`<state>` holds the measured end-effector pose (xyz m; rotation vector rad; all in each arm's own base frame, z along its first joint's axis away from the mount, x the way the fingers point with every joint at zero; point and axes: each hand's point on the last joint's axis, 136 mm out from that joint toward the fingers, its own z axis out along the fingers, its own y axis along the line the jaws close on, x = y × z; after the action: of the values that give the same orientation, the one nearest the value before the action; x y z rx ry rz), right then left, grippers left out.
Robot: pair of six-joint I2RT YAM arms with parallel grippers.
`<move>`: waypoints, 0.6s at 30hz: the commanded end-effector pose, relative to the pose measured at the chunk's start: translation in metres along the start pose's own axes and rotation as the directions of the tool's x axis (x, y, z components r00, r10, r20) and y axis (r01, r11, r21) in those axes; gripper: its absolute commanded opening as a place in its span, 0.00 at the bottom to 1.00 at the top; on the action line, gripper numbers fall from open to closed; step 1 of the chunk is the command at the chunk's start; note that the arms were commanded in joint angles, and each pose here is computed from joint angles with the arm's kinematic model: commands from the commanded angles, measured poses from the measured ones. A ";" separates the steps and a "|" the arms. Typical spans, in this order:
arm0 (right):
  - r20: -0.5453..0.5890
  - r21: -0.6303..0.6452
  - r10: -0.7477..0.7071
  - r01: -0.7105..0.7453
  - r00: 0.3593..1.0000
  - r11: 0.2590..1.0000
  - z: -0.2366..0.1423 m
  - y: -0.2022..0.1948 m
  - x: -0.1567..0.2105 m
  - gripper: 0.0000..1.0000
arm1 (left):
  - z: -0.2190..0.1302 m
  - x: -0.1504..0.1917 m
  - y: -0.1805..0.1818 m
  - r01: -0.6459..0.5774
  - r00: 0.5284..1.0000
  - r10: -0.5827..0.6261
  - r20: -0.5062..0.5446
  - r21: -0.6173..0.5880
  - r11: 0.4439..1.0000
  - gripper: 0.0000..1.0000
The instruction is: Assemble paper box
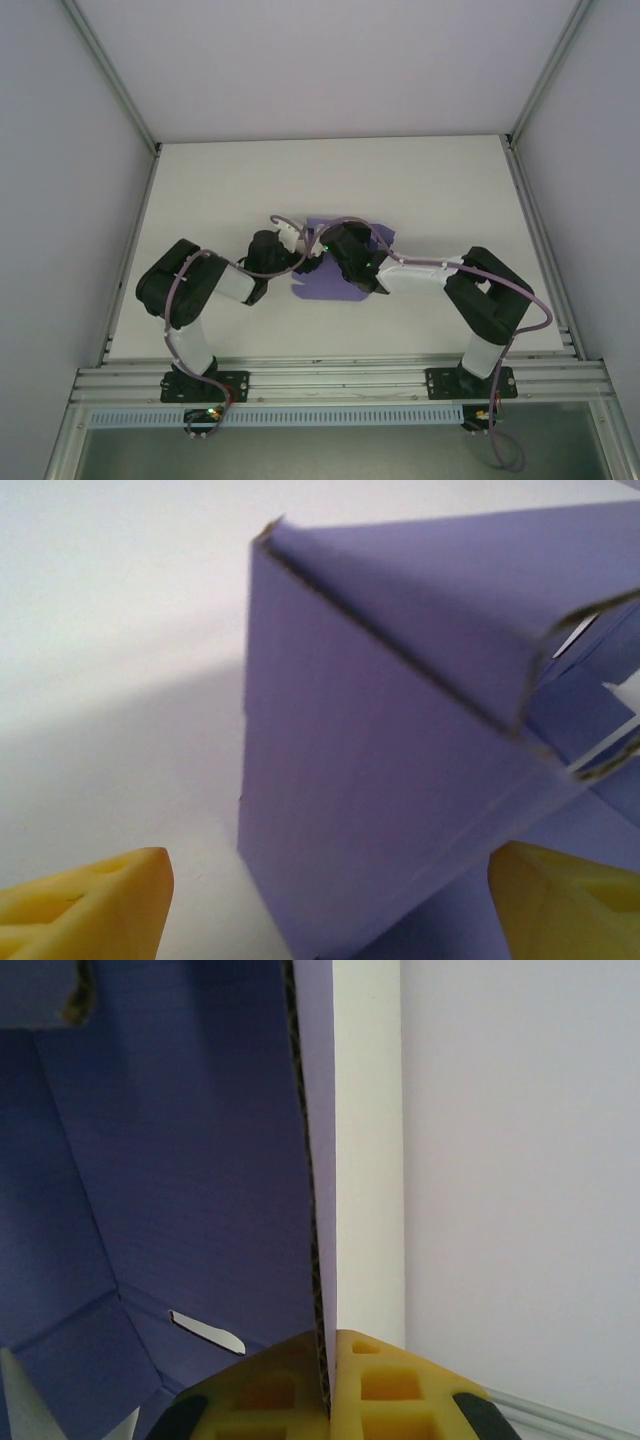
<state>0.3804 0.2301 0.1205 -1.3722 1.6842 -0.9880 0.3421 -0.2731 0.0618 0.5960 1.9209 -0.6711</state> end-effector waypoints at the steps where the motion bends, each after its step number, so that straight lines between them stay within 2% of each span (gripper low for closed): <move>1: 0.045 -0.091 -0.032 0.036 0.998 0.995 -0.002 0.033 -0.011 0.00 | 0.010 -0.019 -0.010 -0.036 0.998 0.035 0.061 0.031 0.999 0.85; 5: 0.100 -0.038 -0.066 0.070 0.993 0.997 -0.006 0.038 -0.016 0.00 | 0.005 -0.018 -0.002 0.000 0.996 -0.001 0.089 0.016 1.000 0.70; 10: 0.099 -0.001 -0.105 0.106 0.989 0.994 -0.013 0.048 -0.015 0.00 | -0.001 -0.021 0.016 0.053 0.990 -0.049 0.131 -0.029 0.998 0.67; 18: 0.053 -0.032 -0.130 0.132 0.990 0.991 -0.017 0.069 -0.008 0.00 | -0.005 -0.037 0.021 0.023 0.983 -0.005 0.186 -0.099 0.995 0.48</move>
<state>0.3619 0.2401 0.1153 -1.3087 1.5892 -1.0614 0.3445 -0.2674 0.0588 0.5325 1.9020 -0.6921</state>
